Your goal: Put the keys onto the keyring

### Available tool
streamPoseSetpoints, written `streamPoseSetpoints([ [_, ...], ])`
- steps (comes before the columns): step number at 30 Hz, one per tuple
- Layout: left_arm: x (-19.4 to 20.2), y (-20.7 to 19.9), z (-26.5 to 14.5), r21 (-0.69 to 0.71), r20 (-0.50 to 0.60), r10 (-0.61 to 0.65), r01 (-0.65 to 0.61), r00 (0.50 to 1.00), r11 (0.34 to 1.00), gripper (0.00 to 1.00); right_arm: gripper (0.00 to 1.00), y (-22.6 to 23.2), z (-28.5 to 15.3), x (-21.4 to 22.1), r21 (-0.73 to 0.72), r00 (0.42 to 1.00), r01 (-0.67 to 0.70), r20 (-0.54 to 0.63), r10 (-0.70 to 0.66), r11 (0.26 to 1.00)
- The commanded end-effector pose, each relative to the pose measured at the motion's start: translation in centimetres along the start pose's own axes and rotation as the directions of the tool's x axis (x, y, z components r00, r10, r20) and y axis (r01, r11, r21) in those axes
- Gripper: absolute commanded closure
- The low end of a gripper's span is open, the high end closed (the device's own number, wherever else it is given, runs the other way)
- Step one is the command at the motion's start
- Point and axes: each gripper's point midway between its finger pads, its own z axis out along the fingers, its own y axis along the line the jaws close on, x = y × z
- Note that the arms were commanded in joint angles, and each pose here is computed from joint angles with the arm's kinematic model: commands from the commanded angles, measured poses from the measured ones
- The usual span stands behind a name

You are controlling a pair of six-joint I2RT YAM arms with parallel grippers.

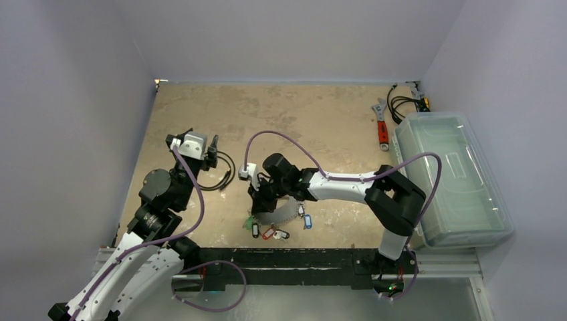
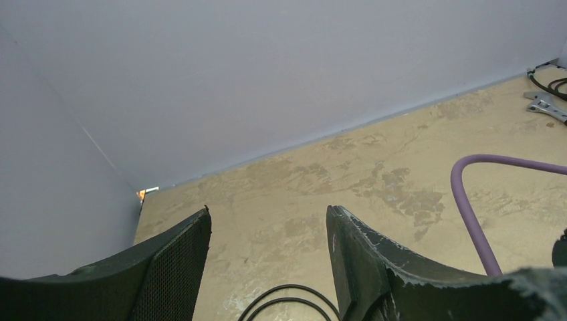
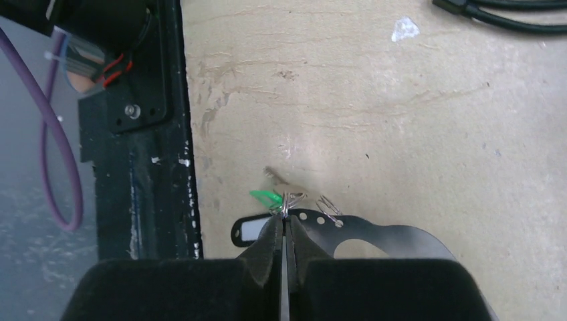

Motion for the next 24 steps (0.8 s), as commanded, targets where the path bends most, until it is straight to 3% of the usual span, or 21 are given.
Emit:
streamPoseSetpoints([
  [1,-0.7,0.0,0.1,0.004,0.023,-0.018,0.018,1.0,1.0,0.37,1.0,0.7,-2.8,-3.9,-0.061,0.986,-0.135,0.093,0.14,0.989],
  [13,-1.5,-1.7,0.0,0.104,0.066,-0.025,0.018,0.997,0.994,0.37,1.0,-0.4,-7.6,-7.5,-0.06,0.949,-0.202,0.234,0.21,0.978],
  [24,-4.0,-5.1,-1.2,0.309,0.184,-0.064,0.004,0.981,0.951,0.36,1.0,-0.3,-13.6,-11.6,0.039,0.886,-0.152,0.448,0.119,0.988],
])
